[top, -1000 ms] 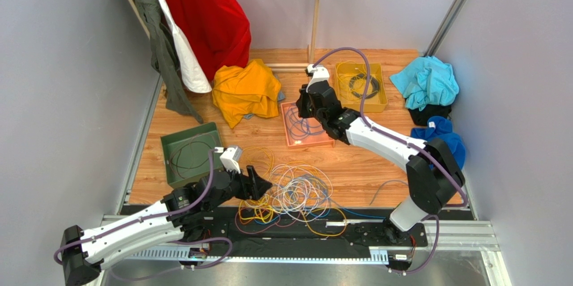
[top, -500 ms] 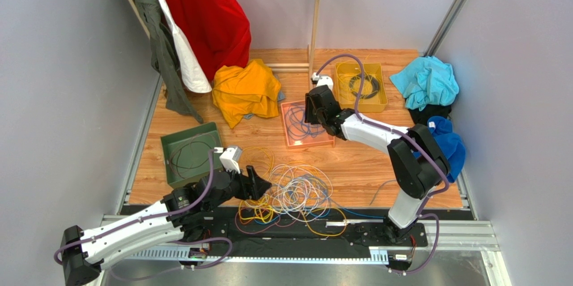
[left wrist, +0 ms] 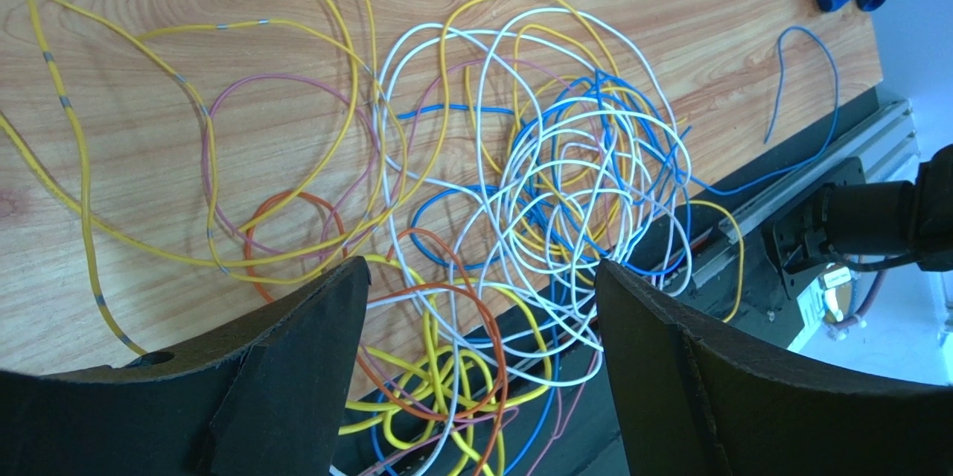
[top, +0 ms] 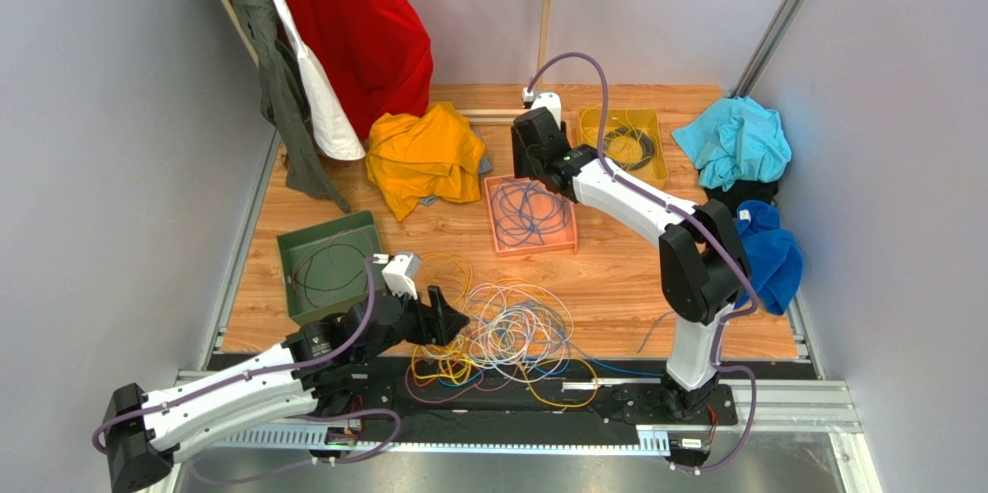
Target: Untangle the cables
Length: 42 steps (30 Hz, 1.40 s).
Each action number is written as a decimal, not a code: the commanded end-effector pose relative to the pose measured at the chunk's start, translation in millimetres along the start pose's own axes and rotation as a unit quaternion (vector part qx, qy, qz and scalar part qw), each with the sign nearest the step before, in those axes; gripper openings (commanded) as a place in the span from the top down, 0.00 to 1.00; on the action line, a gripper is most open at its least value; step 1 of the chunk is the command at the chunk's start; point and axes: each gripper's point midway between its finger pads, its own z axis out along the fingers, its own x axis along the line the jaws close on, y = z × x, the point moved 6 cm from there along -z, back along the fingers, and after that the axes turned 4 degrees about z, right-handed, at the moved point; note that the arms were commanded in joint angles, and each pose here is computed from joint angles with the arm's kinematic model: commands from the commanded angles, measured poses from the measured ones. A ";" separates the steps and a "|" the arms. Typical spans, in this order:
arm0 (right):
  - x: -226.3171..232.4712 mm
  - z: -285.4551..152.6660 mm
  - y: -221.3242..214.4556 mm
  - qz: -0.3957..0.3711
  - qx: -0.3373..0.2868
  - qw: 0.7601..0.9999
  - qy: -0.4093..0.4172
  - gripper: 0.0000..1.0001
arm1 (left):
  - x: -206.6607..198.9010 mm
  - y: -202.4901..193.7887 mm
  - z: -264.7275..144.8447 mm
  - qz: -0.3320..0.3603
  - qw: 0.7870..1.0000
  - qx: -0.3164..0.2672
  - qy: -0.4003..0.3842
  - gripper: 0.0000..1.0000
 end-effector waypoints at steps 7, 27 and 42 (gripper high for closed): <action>-20.5 -48.4 12.7 0.026 -0.069 0.997 -0.007 0.44 | -8.9 16.9 -6.1 0.002 1.000 -0.026 -0.009 0.17; -31.2 -210.9 -145.8 0.129 -0.072 0.945 0.292 0.56 | 11.4 84.1 -36.9 0.062 0.979 -0.080 0.177 0.16; -55.5 -226.2 -189.4 0.105 -0.044 0.943 0.312 0.52 | -6.8 71.8 -11.2 0.046 0.992 -0.042 0.114 0.03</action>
